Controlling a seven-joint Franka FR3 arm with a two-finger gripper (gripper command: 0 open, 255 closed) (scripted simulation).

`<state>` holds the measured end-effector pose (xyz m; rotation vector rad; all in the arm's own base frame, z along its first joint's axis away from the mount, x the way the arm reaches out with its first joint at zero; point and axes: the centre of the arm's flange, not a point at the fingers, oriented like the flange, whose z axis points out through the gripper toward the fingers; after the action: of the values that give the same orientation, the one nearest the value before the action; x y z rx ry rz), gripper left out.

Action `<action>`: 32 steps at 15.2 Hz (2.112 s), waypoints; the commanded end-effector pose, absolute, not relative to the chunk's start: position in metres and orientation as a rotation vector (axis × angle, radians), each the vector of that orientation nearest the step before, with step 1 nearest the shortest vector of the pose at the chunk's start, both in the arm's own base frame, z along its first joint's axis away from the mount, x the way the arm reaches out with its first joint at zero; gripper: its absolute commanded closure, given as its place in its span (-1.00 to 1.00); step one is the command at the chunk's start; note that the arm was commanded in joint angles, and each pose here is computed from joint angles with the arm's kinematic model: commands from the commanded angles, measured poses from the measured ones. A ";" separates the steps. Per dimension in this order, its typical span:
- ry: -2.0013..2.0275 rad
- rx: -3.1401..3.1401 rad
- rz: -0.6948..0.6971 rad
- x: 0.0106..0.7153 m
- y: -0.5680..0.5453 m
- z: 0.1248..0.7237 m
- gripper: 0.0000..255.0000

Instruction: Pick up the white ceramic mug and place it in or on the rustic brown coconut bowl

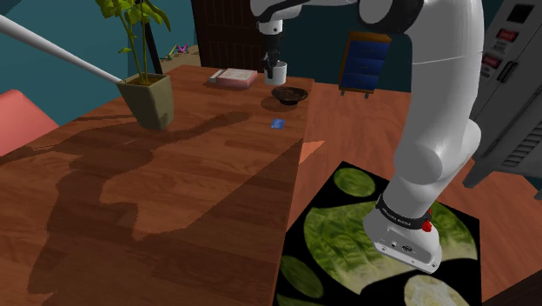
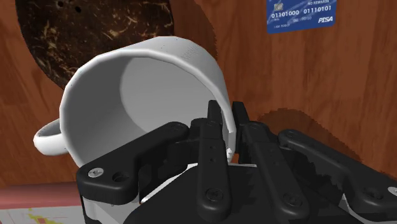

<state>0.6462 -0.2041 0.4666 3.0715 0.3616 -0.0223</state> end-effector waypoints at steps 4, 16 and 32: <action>0.364 3.071 -0.023 0.642 -0.272 0.467 1.00; 0.364 3.071 -0.023 0.636 -0.336 0.432 1.00; 0.364 3.071 -0.023 0.636 -0.336 0.387 1.00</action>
<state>0.6363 -0.3357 0.3872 3.0713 0.3635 -0.0229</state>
